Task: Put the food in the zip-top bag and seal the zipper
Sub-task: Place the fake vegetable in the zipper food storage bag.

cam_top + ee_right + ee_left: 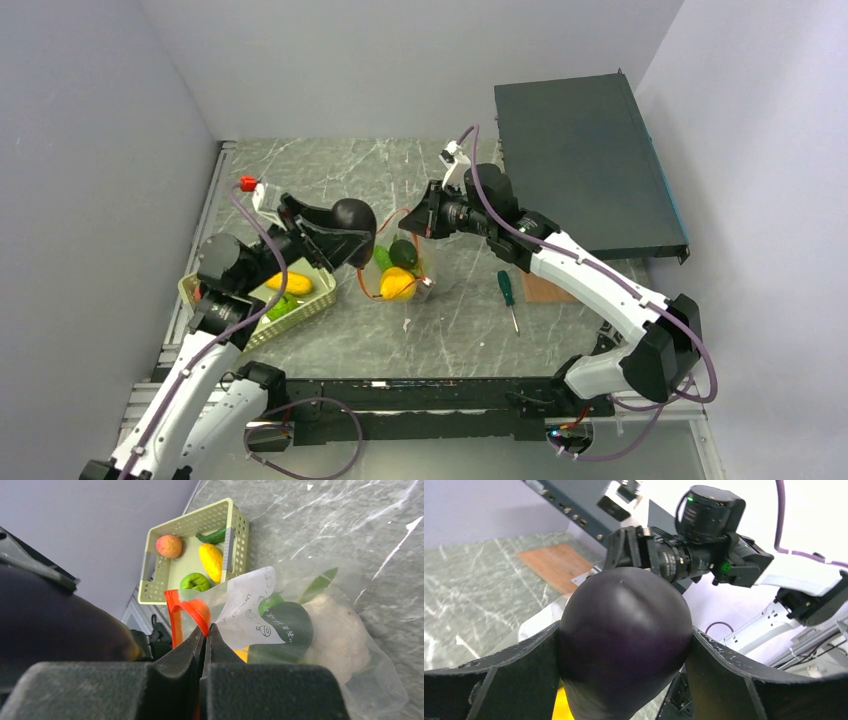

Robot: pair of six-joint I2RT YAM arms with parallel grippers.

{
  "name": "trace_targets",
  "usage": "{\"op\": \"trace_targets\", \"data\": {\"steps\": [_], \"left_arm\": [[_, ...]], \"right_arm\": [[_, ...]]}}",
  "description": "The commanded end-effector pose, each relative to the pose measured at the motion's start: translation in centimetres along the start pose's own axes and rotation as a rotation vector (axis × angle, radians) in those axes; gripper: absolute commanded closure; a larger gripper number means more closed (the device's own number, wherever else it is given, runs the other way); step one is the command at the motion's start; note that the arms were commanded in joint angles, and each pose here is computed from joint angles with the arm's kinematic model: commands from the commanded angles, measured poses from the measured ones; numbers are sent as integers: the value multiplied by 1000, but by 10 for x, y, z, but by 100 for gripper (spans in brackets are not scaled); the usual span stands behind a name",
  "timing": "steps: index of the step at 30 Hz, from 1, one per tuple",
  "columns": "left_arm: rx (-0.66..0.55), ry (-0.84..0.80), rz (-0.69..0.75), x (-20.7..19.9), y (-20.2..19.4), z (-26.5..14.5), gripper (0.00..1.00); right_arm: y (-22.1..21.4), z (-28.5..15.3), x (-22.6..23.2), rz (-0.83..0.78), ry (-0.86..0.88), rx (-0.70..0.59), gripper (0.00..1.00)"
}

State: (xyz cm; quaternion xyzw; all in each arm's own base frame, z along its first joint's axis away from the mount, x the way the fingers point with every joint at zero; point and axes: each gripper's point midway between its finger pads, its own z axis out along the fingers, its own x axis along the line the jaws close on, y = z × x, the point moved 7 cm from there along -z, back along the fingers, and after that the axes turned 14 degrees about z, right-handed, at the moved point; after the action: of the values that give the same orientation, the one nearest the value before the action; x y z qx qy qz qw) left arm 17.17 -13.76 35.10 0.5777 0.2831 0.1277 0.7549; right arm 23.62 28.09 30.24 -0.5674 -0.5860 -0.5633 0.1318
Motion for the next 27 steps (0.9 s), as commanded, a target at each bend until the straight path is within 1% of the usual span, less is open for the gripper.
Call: {"op": "trace_targets", "data": {"steps": [1, 4, 6, 9, 13, 16, 18, 19, 20, 21, 22, 24, 25, 27], "left_arm": [[-240, -116, 252, -19, 20, 14, 100], [-257, -169, 335, -24, 9, 24, 100], [-240, -177, 363, -22, -2, 31, 100], [-225, -114, 407, -10, -21, 38, 100], [-211, -29, 481, 6, -45, 40, 100], [-155, 25, 510, 17, -59, 40, 96], [-124, 51, 524, 23, -66, 39, 92], [-102, 62, 525, 26, -70, 39, 88], [-87, 68, 523, 27, -73, 39, 81], [-77, 77, 513, 28, -74, 38, 69], [-70, 88, 499, 29, -76, 38, 64], [-80, 106, 474, 30, -78, 35, 51], [-90, 115, 460, 30, -79, 33, 37], [-90, 120, 441, 29, -80, 30, 4]], "right_arm": [[15, -2, 28, 49, 145, -43, 100], [20, -1, 27, 109, 169, -29, 100], [23, 0, 27, 151, 195, -8, 100], [25, -1, 30, 183, 241, 6, 100], [24, 0, 29, 196, 248, 21, 100], [22, 1, 26, 208, 254, 32, 100], [22, 1, 25, 209, 255, 37, 100], [21, 1, 24, 210, 253, 39, 100], [21, 1, 23, 210, 251, 39, 100], [20, 2, 22, 211, 249, 40, 100], [21, 2, 22, 210, 249, 39, 100], [21, 3, 20, 211, 246, 39, 100], [20, 3, 20, 211, 247, 42, 100], [20, 4, 20, 214, 250, 45, 100]]}}
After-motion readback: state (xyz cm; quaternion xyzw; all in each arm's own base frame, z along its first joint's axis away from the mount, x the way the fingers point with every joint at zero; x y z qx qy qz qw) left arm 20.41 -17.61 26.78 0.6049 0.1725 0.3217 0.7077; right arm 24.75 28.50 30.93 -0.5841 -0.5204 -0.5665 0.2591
